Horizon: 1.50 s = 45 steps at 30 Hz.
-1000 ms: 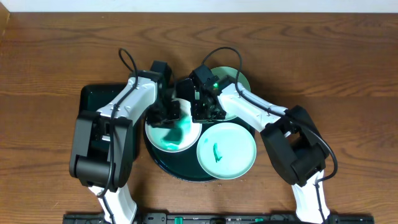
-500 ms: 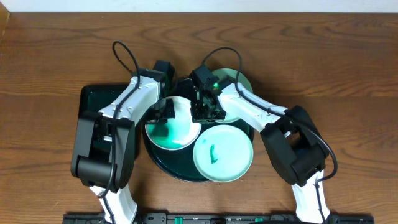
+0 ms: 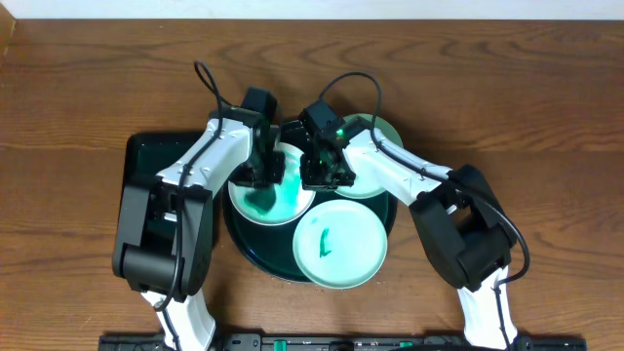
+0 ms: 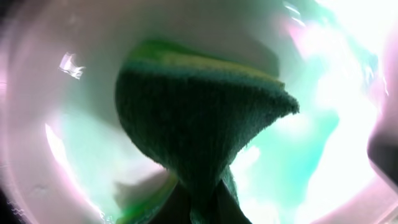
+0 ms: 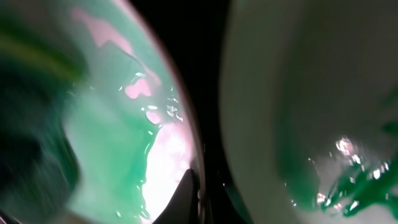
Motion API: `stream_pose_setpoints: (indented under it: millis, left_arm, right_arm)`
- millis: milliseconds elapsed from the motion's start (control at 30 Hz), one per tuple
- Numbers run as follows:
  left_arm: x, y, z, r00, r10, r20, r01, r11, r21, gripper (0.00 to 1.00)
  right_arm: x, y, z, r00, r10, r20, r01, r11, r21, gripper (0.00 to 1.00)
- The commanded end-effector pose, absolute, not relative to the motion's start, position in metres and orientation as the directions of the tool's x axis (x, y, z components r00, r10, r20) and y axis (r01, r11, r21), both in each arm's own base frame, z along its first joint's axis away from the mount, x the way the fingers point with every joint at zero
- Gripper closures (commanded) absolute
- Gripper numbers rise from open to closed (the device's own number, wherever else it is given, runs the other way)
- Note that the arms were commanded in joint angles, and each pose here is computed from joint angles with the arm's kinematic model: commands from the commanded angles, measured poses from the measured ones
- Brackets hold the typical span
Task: Clean dirty plates on tray and stack at the side
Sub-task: 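Scrub the white plate with the sponge in the left gripper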
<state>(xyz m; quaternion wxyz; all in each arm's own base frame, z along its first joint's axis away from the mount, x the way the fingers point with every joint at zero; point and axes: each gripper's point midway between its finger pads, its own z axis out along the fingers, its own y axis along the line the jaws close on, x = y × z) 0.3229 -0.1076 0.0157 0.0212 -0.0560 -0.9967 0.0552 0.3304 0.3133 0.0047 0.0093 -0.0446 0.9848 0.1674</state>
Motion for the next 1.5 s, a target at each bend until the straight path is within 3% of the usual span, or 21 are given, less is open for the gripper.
stream_pose_setpoints:
  millis: [0,133,200,333,567,1300,1467]
  left_arm:
    - [0.287,-0.132,0.01,-0.968,0.184,0.169,0.14,0.96,-0.243,0.93]
    - [0.276,-0.16,0.022,-0.948,0.272,0.166,0.179,0.886,-0.429,0.93]
    - [0.283,-0.166,0.023,-0.95,0.285,0.126,0.199,0.866,-0.46,0.93]
    - [0.308,-0.167,0.02,-0.969,0.246,0.037,0.204,0.872,-0.445,0.93]
    - [0.351,-0.137,0.01,-0.994,0.09,-0.067,0.106,0.953,-0.285,0.93]
    - [0.355,-0.132,0.009,-0.993,0.081,-0.081,0.099,0.963,-0.253,0.93]
    - [0.357,-0.124,0.036,-0.994,0.06,-0.093,0.082,0.964,-0.254,0.93]
  right_arm:
    - [0.325,0.319,-0.007,-0.993,-0.116,-0.018,-0.115,0.94,0.321,0.99]
    - [0.326,0.319,-0.007,-0.993,-0.116,-0.019,-0.116,0.94,0.322,0.99]
    - [0.326,0.319,-0.007,-0.993,-0.115,-0.018,-0.115,0.94,0.322,0.99]
    - [0.326,0.319,-0.007,-0.993,-0.115,-0.019,-0.115,0.94,0.322,0.99]
    - [0.326,0.319,-0.007,-0.993,-0.116,-0.019,-0.116,0.94,0.322,0.99]
    - [0.325,0.319,-0.007,-0.993,-0.12,-0.02,-0.12,0.939,0.322,0.99]
    - [0.325,0.319,-0.007,-0.993,-0.12,-0.019,-0.12,0.939,0.322,0.99]
